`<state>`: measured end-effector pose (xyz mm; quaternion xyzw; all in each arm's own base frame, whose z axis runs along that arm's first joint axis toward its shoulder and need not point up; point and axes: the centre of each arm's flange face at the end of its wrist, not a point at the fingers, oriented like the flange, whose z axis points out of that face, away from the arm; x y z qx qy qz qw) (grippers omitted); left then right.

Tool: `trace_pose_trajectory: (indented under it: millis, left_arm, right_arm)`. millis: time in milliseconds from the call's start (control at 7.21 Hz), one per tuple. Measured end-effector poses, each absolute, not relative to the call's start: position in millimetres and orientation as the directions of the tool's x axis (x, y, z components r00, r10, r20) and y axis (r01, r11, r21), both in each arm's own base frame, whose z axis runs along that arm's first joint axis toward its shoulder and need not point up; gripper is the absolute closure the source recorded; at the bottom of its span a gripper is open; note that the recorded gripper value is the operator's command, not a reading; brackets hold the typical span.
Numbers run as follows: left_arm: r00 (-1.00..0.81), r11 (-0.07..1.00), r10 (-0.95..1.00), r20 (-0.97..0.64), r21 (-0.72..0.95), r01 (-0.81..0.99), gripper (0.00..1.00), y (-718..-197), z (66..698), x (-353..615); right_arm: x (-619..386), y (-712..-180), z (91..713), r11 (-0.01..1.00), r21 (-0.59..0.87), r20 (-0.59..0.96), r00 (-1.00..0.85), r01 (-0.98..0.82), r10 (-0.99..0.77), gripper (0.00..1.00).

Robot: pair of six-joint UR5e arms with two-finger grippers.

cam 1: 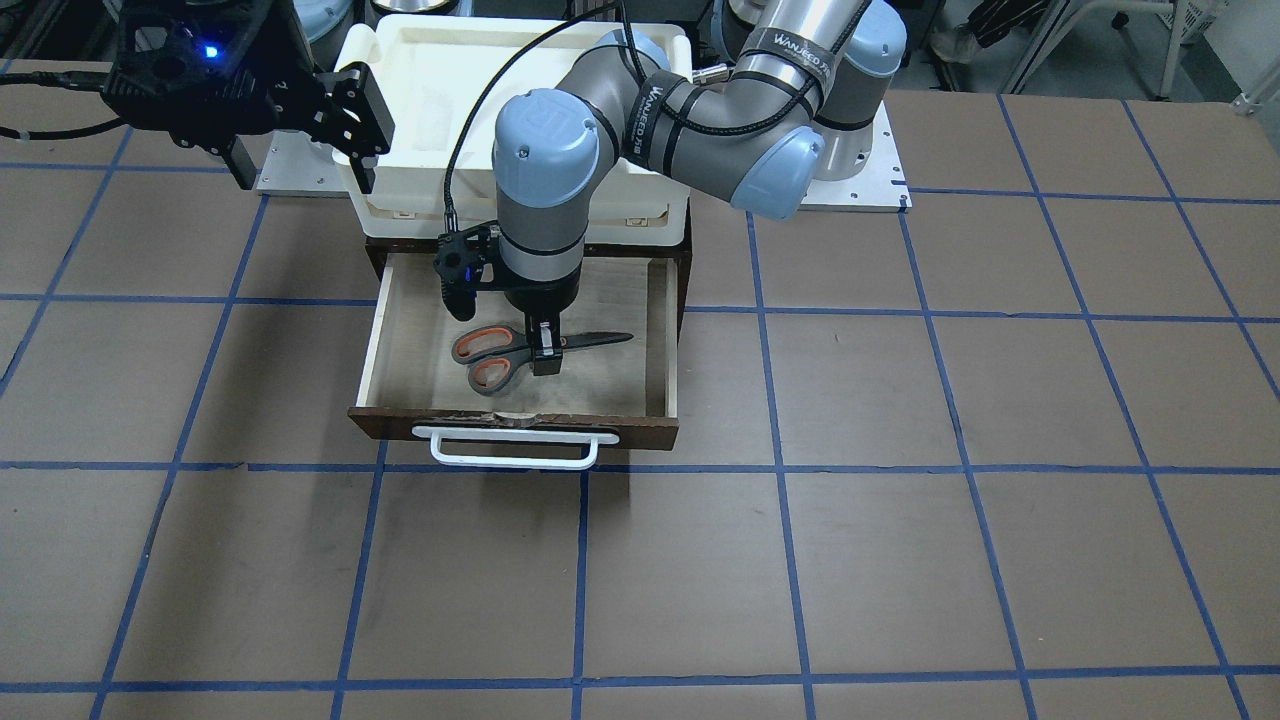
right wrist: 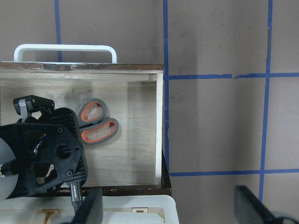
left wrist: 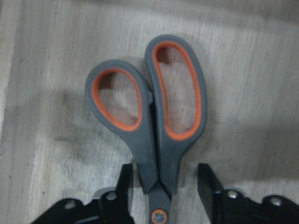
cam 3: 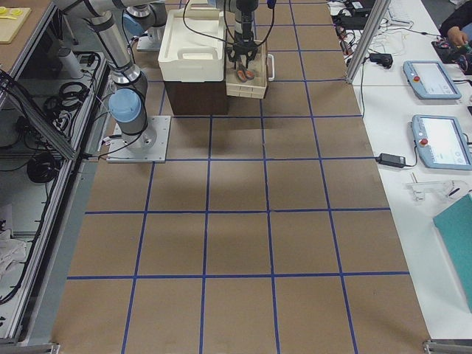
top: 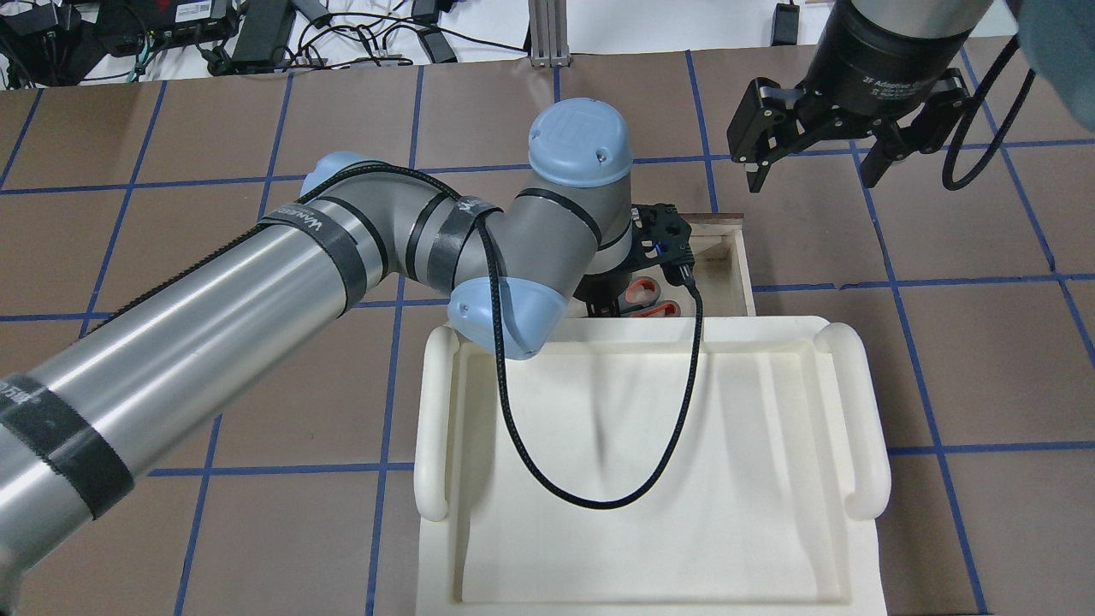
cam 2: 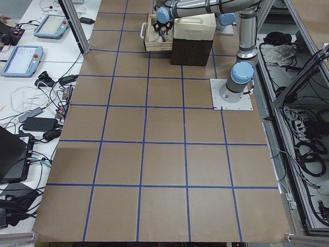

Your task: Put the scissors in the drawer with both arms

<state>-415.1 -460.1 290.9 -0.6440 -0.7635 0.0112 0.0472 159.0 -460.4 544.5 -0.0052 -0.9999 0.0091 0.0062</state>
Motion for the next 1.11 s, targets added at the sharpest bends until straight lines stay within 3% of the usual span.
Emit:
trace_pose_trajectory:
  millis: [693, 1109]
  left_arm:
    - [-0.158, 0.15, 0.987, -0.042, -0.144, 0.978, 0.17, -503, 349, -390]
    - [-0.322, 0.302, 0.943, -0.089, -0.186, 0.935, 0.17, -552, 408, -291]
  right_arm:
    - [159, -461, 544, 1.0, -0.018, 0.011, -1.0, 0.011, 0.011, 0.0]
    - [159, -462, 544, 1.0, -0.018, 0.01, -1.0, 0.01, 0.011, 0.0]
